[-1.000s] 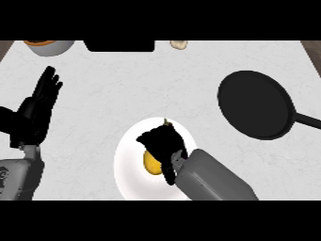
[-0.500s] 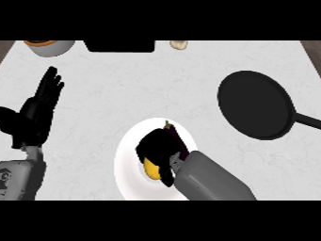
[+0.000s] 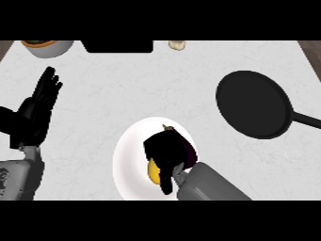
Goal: Pick the lemon from the plate and place it in the pan
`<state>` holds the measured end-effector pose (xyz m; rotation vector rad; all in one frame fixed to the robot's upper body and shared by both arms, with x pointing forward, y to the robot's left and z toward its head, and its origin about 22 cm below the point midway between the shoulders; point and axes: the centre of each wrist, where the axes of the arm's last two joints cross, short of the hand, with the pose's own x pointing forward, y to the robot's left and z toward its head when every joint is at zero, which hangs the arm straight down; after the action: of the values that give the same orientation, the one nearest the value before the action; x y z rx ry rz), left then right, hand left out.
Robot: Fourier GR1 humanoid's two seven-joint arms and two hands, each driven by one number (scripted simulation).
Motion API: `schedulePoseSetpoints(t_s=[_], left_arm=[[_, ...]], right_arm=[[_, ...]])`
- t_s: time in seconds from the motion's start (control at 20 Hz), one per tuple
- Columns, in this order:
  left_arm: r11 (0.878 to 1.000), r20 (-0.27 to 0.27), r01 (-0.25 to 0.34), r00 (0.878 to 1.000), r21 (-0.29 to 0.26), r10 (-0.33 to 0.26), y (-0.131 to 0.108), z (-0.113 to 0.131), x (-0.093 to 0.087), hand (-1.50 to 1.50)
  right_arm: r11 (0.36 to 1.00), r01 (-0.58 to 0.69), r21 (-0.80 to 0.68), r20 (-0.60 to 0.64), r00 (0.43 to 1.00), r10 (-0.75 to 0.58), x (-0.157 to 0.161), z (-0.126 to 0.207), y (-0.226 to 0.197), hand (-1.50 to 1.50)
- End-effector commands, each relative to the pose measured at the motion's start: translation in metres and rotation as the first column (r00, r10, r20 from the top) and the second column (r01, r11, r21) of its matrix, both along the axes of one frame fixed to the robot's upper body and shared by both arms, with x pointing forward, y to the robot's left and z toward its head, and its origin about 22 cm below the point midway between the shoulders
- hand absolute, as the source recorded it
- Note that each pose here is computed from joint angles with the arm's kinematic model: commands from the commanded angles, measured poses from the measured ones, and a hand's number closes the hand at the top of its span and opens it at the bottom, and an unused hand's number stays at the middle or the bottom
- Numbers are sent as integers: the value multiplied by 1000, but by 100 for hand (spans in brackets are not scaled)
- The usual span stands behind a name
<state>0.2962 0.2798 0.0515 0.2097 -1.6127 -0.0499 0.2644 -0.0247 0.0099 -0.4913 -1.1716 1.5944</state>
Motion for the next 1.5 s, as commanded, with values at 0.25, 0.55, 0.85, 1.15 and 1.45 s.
schedulePoseSetpoints(t_s=[0.25, 0.55, 0.85, 1.15, 1.45], left_arm=[[1000, -23, -19, 1000, -5, 18, -4, -13, -9, 0], [1000, -3, -14, 1000, -5, 14, -2, -11, -1, 0], [1000, 9, -7, 1000, -14, 8, -8, -9, -8, 0], [1000, 14, 4, 1000, -13, -4, 2, 6, -1, 0], [1000, 22, 16, 1000, 12, -16, -1, 12, 5, 0]], right_arm=[[907, 329, 263, 364, 837, -409, -33, 66, 17, 150], [833, 393, 389, 420, 729, -540, -63, 110, 15, 150], [707, 410, 576, 384, 628, -677, -32, 130, -18, 150], [585, 439, 682, 294, 567, -769, 15, 126, -94, 150], [589, 507, 630, 365, 476, -800, 64, 111, -197, 150]])
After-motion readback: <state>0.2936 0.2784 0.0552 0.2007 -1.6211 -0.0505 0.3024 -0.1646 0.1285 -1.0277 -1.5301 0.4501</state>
